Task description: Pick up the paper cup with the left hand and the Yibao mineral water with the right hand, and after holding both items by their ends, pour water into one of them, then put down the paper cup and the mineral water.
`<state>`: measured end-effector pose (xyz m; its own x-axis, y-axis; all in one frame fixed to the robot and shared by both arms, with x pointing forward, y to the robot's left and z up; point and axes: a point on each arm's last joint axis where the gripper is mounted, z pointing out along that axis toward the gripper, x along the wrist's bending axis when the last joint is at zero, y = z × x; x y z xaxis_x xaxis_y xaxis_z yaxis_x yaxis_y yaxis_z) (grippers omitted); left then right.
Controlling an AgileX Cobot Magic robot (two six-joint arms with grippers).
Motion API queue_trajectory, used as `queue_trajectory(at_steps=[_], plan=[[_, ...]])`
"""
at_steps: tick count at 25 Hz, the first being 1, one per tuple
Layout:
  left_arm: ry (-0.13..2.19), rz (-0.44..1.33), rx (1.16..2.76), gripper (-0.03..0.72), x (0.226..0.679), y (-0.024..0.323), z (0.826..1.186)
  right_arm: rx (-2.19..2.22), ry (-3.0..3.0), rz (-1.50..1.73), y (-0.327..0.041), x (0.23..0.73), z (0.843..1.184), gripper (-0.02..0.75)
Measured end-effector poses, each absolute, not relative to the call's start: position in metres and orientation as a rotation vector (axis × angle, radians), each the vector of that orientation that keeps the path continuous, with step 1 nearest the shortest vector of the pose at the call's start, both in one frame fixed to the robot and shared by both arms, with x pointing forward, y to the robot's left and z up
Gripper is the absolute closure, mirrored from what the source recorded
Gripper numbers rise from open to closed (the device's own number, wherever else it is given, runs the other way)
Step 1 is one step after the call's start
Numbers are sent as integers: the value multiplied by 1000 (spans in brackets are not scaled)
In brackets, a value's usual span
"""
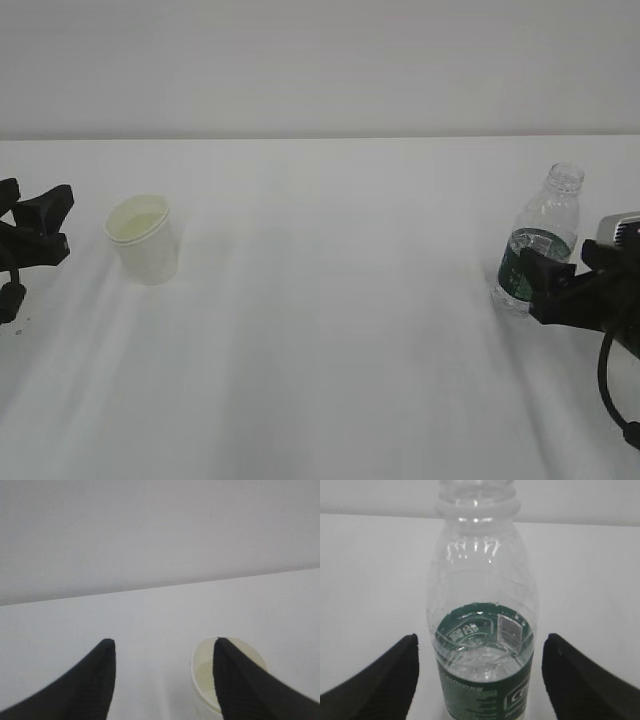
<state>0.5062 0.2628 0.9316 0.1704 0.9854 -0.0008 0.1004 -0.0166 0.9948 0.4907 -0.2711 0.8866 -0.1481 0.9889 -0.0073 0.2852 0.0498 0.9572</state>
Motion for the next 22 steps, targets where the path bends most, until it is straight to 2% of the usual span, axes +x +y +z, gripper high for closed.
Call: queue_trajectory(at_steps=[13, 22], plan=[[1149, 1039, 1363, 258, 506, 263, 932, 1295, 1520, 1168, -272, 478, 902, 159], [1085, 1111, 1322, 258, 503, 264, 953, 1279, 1491, 1193, -272, 474, 911, 159]])
